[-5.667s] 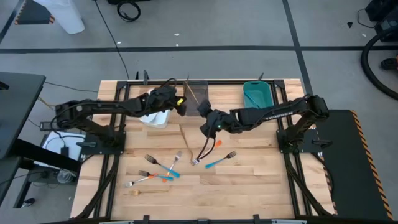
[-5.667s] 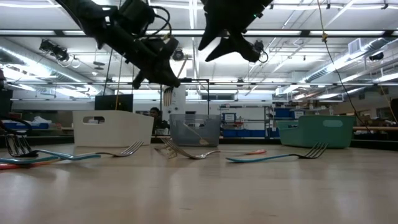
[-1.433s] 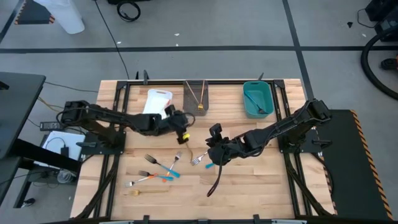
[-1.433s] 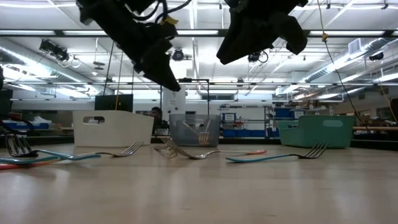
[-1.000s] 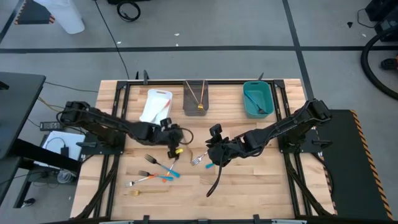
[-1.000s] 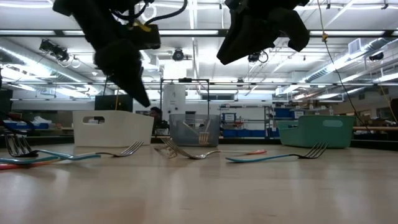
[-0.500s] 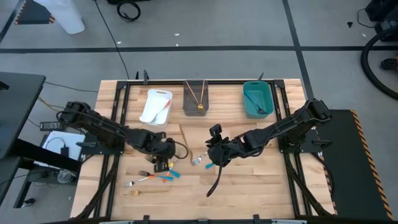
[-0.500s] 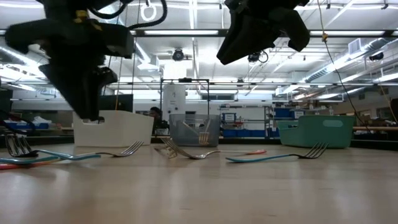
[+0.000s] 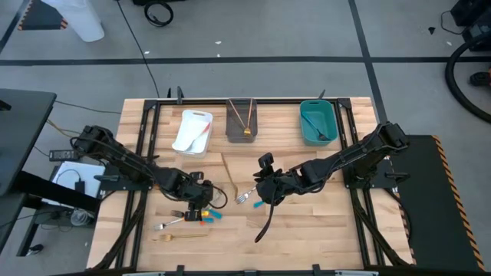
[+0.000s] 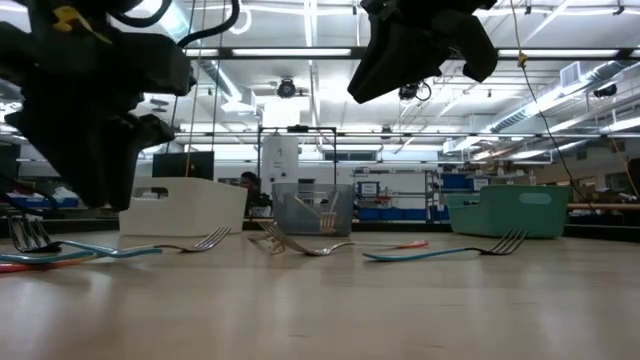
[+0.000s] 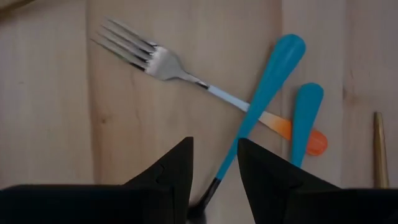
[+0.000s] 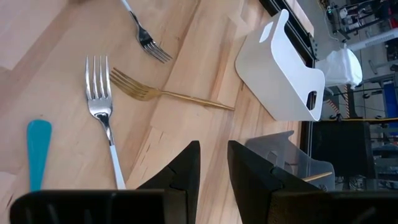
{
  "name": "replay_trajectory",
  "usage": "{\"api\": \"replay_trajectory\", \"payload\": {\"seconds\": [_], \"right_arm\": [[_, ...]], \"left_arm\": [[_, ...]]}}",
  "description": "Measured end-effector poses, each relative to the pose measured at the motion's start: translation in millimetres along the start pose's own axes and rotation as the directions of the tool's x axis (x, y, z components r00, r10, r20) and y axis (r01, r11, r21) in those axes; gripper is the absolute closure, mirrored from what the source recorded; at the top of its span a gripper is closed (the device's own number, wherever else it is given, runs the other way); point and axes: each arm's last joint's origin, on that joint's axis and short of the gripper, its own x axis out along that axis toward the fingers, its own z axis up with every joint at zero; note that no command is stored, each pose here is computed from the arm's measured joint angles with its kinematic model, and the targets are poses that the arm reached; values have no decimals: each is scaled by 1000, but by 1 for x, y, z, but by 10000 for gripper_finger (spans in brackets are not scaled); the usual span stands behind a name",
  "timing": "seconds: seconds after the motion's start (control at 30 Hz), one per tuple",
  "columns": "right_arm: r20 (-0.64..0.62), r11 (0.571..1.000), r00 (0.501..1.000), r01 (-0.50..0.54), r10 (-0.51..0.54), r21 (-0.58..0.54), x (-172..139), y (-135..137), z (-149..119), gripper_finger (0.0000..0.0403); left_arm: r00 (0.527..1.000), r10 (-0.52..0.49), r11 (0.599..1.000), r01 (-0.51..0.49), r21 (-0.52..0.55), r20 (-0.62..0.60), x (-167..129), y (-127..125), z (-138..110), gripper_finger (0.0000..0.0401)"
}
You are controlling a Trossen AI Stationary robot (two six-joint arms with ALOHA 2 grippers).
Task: Sort silverware by color (type)
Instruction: Put the blue fork into the green bin
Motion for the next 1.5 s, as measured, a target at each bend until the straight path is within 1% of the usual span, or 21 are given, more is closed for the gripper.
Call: {"api": "replay_trajectory", "payload": {"seconds": [0.3, 0.67, 0.8, 1.1, 1.27, 1.37, 1.5], "right_arm": [[11, 1000, 1000, -22, 22, 2, 0, 1, 0, 311], [11, 1000, 1000, -23, 22, 3, 0, 1, 0, 311], [11, 1000, 1000, -23, 23, 3, 0, 1, 0, 311], [13, 1000, 1000, -22, 22, 3, 0, 1, 1, 311], [14, 1000, 1000, -22, 21, 3, 0, 0, 1, 311], [14, 1000, 1000, -21, 21, 3, 0, 0, 1, 311], [14, 1000, 1000, -21, 21, 3, 0, 0, 1, 311]], "left_arm": [[1000, -7, 1000, 7, 21, 4, 11, -3, -15, 267], [999, 14, 999, -12, 37, -51, 22, 1, -35, 270], [998, 15, 999, -13, 39, -54, 22, 2, -37, 292], [998, 14, 999, -11, 47, -64, 22, 2, -38, 380], [997, -1, 999, 4, 48, -78, 19, 0, -35, 382], [997, -10, 998, 14, 62, -78, 13, -3, -26, 382], [998, 41, 997, -37, 74, -54, 3, -2, -20, 382]]}}
